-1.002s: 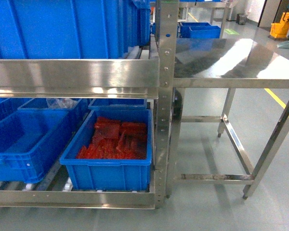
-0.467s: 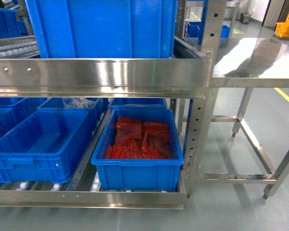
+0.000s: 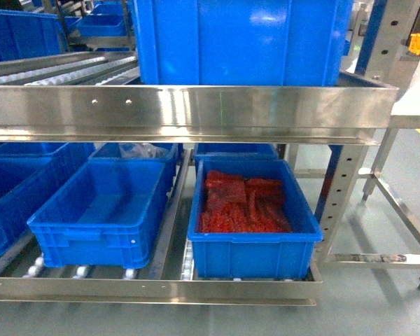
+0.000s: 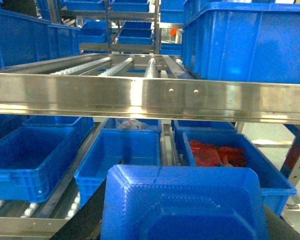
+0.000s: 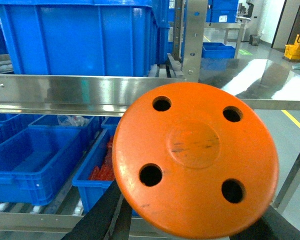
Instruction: Sort blue parts and orange caps into right shelf containers
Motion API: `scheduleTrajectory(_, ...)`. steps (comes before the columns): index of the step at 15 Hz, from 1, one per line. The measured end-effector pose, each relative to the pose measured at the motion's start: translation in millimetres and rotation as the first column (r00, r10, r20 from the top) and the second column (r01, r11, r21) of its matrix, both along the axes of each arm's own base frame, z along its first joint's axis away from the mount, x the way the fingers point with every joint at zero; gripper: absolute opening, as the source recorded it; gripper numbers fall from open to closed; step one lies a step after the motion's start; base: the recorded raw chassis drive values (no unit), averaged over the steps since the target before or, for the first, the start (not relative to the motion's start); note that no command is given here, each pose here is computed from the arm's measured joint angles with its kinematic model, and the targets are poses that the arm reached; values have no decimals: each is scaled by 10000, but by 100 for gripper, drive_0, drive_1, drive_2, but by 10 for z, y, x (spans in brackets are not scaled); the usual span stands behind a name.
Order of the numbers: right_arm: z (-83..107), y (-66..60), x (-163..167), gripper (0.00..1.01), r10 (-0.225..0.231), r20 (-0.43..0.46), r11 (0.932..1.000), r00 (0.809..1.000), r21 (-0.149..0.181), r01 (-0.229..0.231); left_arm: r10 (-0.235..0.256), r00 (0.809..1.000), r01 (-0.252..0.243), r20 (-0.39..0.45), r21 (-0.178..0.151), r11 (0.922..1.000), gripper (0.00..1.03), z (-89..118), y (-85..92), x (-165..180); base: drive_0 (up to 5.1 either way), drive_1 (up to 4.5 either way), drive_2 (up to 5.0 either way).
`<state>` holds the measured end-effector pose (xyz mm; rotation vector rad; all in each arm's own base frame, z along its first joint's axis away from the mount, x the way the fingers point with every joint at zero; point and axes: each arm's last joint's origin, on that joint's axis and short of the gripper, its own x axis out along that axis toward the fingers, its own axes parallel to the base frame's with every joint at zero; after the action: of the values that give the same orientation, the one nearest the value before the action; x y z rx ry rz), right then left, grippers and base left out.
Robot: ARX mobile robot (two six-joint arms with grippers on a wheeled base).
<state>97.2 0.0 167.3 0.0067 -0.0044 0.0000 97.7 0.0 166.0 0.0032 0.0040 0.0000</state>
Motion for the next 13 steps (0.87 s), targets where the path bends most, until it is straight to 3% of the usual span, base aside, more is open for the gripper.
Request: scheduleTrajectory(13, -2, 0, 0, 43, -4, -19, 10000, 10000, 0, 4, 4, 10000, -4, -34, 0, 10000, 42, -3, 0, 0, -506, 235, 235)
